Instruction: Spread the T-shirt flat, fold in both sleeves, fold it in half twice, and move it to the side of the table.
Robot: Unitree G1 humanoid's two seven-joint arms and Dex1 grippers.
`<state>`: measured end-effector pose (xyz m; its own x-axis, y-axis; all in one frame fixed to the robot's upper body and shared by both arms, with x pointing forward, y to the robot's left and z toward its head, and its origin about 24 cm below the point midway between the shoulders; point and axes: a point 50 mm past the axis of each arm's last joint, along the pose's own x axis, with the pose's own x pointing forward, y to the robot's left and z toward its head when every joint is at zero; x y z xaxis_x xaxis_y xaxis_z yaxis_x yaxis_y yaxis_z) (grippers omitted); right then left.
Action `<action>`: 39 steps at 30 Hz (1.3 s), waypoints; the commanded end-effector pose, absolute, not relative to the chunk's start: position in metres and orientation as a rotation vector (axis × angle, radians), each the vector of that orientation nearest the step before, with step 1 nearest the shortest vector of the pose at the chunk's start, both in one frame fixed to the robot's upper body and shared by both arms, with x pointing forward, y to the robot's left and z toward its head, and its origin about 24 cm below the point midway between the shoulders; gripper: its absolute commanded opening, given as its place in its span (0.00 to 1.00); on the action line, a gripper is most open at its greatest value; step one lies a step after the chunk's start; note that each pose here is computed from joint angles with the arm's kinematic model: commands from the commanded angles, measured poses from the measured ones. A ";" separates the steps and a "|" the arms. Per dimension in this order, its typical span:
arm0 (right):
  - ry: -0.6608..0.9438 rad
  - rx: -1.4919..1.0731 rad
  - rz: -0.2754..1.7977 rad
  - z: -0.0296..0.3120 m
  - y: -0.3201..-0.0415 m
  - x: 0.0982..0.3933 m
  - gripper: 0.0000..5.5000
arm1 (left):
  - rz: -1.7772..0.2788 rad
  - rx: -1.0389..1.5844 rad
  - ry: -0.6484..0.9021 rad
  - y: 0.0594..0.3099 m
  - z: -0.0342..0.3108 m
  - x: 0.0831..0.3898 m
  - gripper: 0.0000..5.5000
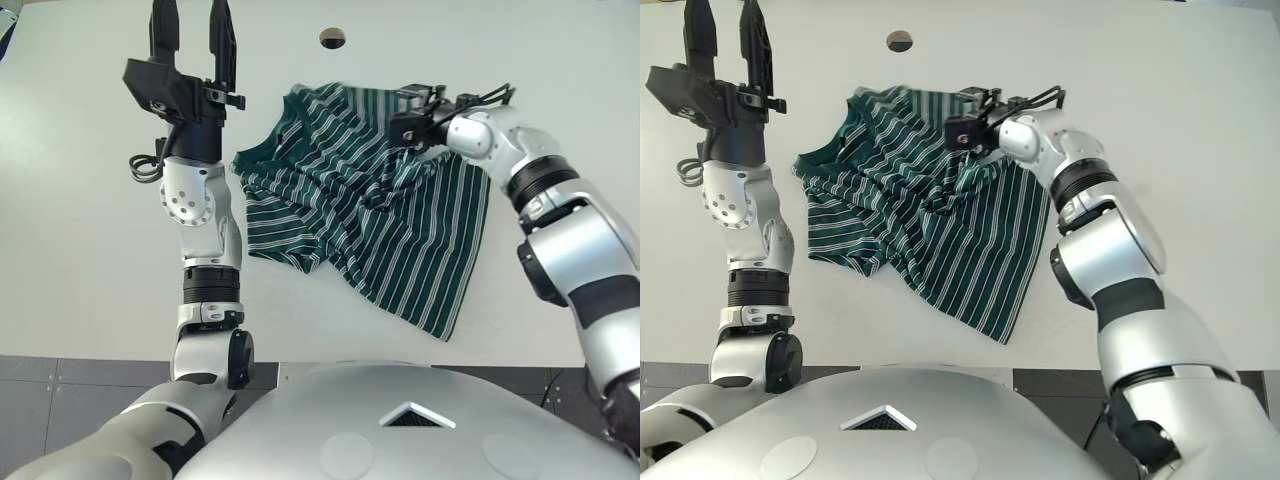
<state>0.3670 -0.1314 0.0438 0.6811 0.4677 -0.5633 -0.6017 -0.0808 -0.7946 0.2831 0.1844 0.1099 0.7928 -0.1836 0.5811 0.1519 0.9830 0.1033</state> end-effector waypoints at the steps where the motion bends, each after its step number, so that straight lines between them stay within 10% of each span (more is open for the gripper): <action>1: 0.298 -1.421 0.742 0.049 -0.186 0.371 0.53 | -0.189 0.051 -0.633 0.177 0.113 0.284 0.46; 13: 0.511 -1.305 0.256 0.091 -0.293 0.369 0.53 | -0.188 0.067 -0.633 0.183 0.119 0.283 0.46; 20: 0.008 -1.040 0.347 0.131 -0.237 0.389 0.53 | -0.775 0.695 -0.304 0.167 0.051 0.266 0.46; 29: -0.239 -0.955 0.531 0.132 -0.198 0.374 0.53 | -1.032 1.402 0.341 0.256 -0.020 0.236 0.46; 35: -0.286 -0.830 0.771 0.118 -0.162 0.340 0.53 | -0.965 1.805 0.402 0.286 -0.026 0.259 0.46; 39: -0.191 -0.724 0.962 0.093 -0.138 0.311 0.53 | -0.827 2.160 0.179 0.280 -0.003 0.302 0.46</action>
